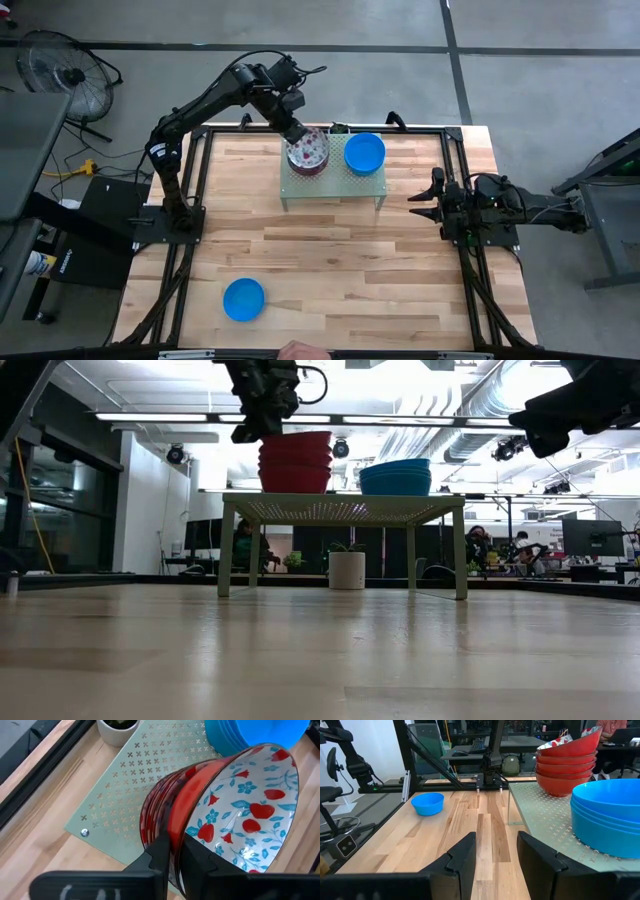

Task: Pick & Place Mini bowls
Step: Stack the patterned red bowl on the patterned red bowl on the shelf, then stack the blue bowl on the blue bowl on the shelf

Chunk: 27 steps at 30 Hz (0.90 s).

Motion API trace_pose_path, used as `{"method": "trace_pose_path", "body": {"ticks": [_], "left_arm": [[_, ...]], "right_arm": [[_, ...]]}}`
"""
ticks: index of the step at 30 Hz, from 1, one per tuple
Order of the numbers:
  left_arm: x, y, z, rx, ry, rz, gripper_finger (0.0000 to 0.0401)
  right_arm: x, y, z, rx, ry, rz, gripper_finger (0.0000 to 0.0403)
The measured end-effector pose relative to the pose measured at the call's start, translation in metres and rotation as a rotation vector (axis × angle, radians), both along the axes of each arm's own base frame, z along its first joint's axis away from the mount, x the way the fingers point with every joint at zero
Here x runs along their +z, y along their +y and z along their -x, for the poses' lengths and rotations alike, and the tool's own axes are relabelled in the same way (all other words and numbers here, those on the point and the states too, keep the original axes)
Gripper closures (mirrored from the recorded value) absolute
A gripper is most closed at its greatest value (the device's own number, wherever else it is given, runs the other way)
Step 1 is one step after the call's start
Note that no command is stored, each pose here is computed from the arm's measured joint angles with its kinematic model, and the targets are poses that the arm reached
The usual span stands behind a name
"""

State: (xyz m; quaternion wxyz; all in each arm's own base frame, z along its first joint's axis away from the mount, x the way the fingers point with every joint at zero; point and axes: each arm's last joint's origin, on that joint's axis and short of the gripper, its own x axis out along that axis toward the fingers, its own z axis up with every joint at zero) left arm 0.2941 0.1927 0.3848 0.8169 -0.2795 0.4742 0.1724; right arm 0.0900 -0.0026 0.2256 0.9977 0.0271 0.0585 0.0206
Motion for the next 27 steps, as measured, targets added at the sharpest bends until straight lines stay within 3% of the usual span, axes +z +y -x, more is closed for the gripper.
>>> {"method": "trace_pose_path", "body": {"ticks": [4,15,20,27], "left_arm": [[0.0,0.0,0.0,-0.019,-0.001,-0.011,0.0356],[0.002,0.003,-0.004,-0.013,-0.04,-0.056,0.024],[0.006,0.005,-0.004,0.022,-0.053,-0.117,0.0229],[0.025,-0.002,0.013,0.057,-0.014,-0.253,0.0229]], "right_arm": [[0.0,0.0,0.0,0.001,0.0,0.0,0.0272],[0.0,0.0,0.0,0.001,0.0,0.0,0.0272],[0.0,0.0,0.0,0.001,0.0,0.0,0.0272],[0.0,0.0,0.0,0.001,0.0,0.0,0.0272]]}}
